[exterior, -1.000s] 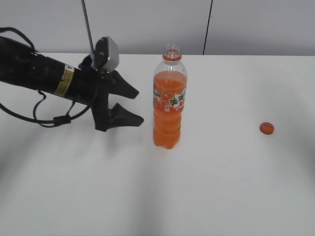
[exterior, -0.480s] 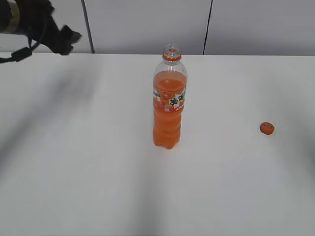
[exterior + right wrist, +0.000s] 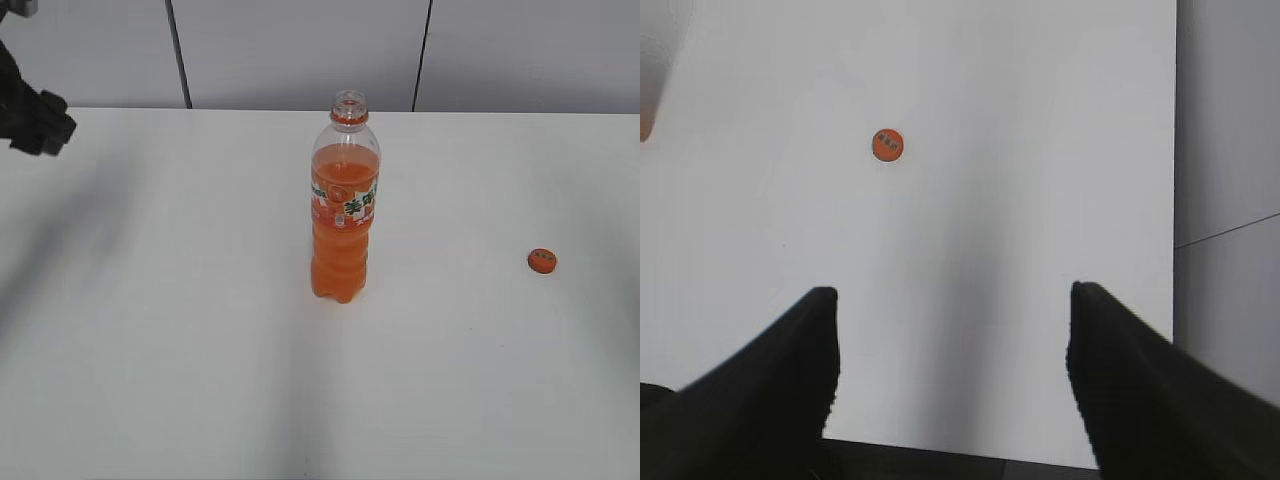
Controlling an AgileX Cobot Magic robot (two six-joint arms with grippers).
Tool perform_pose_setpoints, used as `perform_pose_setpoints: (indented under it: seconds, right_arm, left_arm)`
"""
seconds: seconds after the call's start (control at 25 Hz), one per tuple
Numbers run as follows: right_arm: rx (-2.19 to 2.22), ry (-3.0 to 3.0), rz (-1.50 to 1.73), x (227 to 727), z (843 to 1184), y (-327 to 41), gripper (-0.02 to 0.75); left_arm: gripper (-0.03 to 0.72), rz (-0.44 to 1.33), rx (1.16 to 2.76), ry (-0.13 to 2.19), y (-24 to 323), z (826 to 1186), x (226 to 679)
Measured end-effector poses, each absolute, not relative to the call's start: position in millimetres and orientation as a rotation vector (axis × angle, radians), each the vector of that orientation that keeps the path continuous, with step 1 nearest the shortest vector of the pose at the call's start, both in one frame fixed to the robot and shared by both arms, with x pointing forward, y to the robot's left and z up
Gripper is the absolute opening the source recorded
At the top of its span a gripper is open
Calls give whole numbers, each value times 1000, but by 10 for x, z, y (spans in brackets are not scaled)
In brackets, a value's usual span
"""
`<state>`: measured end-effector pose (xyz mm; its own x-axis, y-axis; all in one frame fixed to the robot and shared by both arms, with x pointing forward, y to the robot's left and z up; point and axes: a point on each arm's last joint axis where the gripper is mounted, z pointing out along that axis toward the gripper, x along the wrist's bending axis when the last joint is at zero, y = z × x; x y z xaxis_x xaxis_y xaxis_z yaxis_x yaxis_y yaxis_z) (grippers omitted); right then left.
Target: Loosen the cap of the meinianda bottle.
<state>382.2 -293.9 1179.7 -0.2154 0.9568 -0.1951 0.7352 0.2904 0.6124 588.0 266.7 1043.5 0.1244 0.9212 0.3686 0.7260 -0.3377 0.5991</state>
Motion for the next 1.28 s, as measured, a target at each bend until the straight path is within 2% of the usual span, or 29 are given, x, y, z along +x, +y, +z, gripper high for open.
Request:
perform_pose_setpoints:
  seconds: [0.2,0.28,0.4,0.64,0.96,1.28]
  right_arm:
    - [1496,1960,602,3577,11854,-2949,533]
    - [1504,1969,594,3524,11775,-2952,533]
    - [1524,1996,570,3444,11597,-2957,533]
    - [1566,2055,522,3294,11223,-2960,533]
    - [1578,2053,582,3078,10843,-2940,533]
    - [1590,2068,573,2901,10485,-2947,533]
  left_arm:
    - [558,537,2266,1809,2572,10325,5560]
    - [558,431,2294,1844,2558,10334,5460]
    - [558,379,2323,1854,2571,10357,5299]
    - [558,407,2299,1835,2651,10543,4847]
    - [554,598,2097,1695,2747,10923,4229]
    - [554,690,1954,1604,2860,10929,3496]
